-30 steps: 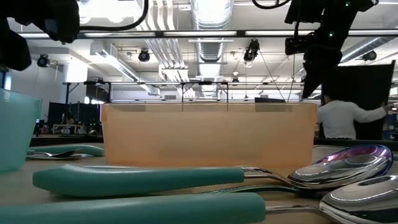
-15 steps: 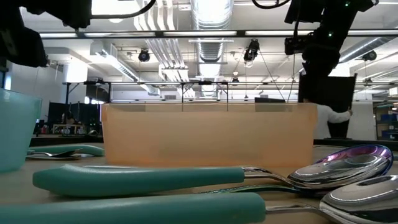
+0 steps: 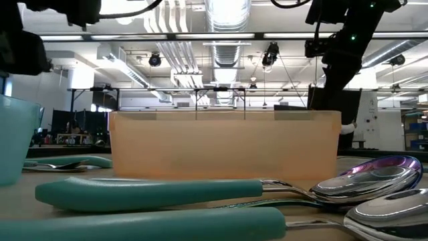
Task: Sort silverware by color (type)
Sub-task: Put the violet spoon into the green bin, then put the green spoon into the blue bin
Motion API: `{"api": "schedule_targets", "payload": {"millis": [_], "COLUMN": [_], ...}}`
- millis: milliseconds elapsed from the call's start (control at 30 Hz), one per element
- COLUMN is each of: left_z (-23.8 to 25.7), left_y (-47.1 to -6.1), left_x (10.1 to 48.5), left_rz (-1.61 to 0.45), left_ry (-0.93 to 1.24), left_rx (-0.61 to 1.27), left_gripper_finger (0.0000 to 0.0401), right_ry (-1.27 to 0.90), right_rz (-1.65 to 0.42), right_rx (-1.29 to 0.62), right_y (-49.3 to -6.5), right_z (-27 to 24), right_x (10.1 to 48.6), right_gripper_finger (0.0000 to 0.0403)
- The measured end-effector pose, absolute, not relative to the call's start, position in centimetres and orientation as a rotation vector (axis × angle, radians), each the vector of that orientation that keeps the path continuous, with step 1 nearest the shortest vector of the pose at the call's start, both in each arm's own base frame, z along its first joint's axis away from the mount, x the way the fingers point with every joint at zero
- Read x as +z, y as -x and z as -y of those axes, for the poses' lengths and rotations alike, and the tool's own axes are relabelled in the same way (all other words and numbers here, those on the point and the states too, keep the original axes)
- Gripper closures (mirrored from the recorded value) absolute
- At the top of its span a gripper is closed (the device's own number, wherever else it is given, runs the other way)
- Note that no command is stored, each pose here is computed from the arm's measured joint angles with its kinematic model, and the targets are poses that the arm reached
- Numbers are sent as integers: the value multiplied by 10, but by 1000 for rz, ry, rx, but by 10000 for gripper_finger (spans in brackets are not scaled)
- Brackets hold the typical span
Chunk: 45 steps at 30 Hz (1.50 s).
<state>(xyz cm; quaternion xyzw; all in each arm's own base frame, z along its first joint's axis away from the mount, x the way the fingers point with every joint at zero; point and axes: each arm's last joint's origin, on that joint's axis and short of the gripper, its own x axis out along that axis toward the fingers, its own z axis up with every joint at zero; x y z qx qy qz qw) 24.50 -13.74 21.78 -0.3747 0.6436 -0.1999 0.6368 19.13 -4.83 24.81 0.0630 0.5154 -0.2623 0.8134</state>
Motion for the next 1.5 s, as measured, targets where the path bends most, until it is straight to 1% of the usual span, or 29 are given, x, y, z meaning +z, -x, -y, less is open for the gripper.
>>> {"api": "schedule_targets", "payload": {"millis": [100,200,367,500,700,800,900,1000,1200,1300,1400,1500], "left_z": [137,135,130,125,112,107,106,105,89,79,75,73], "left_y": [-242,-240,-228,-218,-177,-169,-172,-183,-213,-228,-244,-262], "left_x": [221,221,223,230,235,238,239,237,246,253,260,277], "left_rz": [-1486,-1513,-1649,-1700,-2026,-2064,-1954,-1736,-1267,-1053,-902,-711], "left_ry": [890,902,891,855,785,724,644,527,381,411,408,432], "left_rx": [-450,-424,-308,-262,-33,3,4,55,301,434,396,247], "left_gripper_finger": [326,320,324,331,333,333,333,333,333,333,333,333], "right_ry": [-134,-134,-134,-145,-155,-155,-153,-146,-148,-149,-157,-157], "right_rz": [-1101,-1101,-1101,-1097,-1095,-1095,-1095,-1098,-1097,-1099,-1103,-1102], "right_rx": [-560,-559,-559,-566,-572,-572,-571,-567,-567,-568,-573,-573], "right_y": [-191,-191,-191,-191,-191,-191,-191,-191,-191,-191,-191,-191], "right_z": [48,48,48,48,48,48,48,48,48,48,48,48], "right_x": [248,248,248,248,248,248,248,248,248,248,248,248], "right_gripper_finger": [321,321,321,321,321,321,321,321,321,321,321,321]}}
